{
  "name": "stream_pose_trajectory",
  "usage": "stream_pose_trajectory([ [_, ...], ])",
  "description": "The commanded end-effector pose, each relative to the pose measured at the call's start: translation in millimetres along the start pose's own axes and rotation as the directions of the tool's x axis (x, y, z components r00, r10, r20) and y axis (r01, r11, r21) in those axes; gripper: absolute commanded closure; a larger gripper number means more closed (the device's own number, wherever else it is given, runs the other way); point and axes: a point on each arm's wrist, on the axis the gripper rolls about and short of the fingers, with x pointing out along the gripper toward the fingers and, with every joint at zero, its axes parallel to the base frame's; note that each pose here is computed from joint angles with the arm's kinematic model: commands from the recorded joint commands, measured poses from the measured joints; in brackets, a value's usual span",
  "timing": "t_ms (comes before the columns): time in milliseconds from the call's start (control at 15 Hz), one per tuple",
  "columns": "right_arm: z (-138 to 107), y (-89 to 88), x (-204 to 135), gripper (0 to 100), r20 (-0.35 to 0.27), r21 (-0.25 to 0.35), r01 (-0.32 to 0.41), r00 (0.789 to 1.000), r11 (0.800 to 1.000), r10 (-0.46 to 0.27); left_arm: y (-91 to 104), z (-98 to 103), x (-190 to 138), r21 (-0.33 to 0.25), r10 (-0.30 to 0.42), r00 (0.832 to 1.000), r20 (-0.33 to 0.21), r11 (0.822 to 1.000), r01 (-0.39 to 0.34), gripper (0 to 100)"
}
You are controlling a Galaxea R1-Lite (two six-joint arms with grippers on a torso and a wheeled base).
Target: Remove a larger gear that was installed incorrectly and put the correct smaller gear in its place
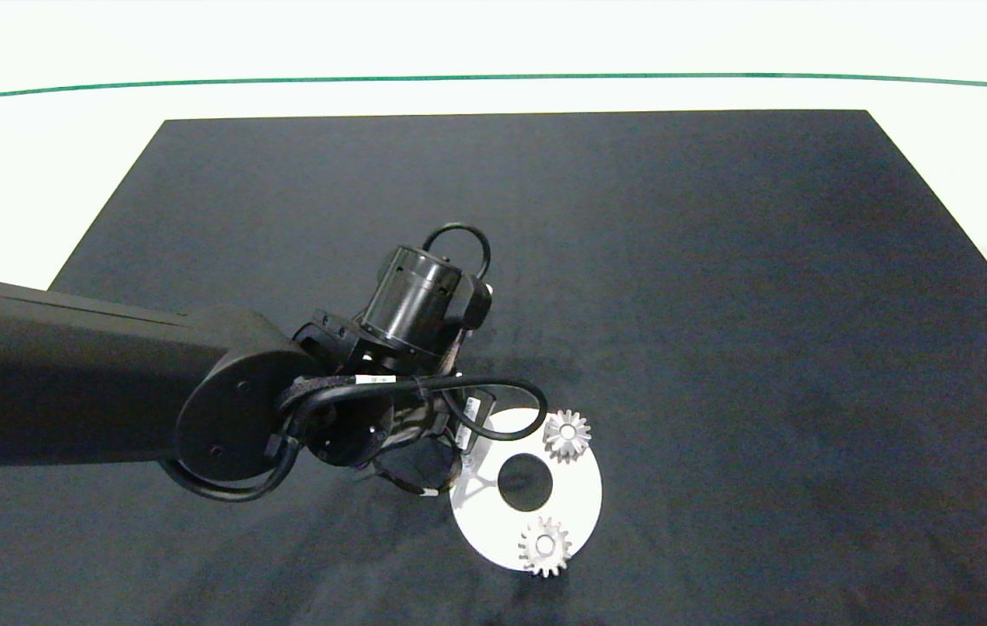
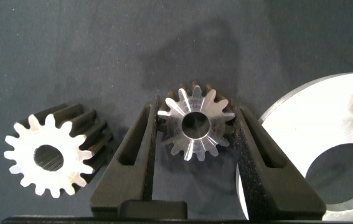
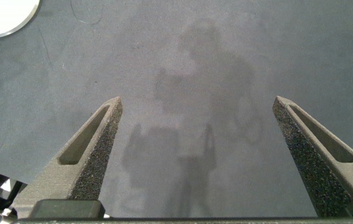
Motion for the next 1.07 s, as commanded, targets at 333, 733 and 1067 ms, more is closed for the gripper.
stream_pose_trajectory([
  [333, -0.1, 0.9, -2.0, 0, 0.012, -0.006, -0.011, 1.000, 1.000, 0.011, 19.5, 13.6, -38.9, -0.046, 0.013, 0.995, 0.095, 0.999, -0.009, 75],
  [733, -0.5, 2.8, -5.5, 0, 0.037, -0.020, -0.040, 0.998, 0.999, 0.041, 23.2, -7.4, -78.2, 0.074, -0.023, 0.996, 0.090, 0.997, 0.016, 75],
  [1067, 2.0, 2.2, -7.7, 0, 0.067, -0.021, -0.033, 0.997, 0.999, 0.034, -10.9, -28.9, -96.9, 0.195, -0.145, 0.987, 0.073, 0.972, 0.129, 75],
])
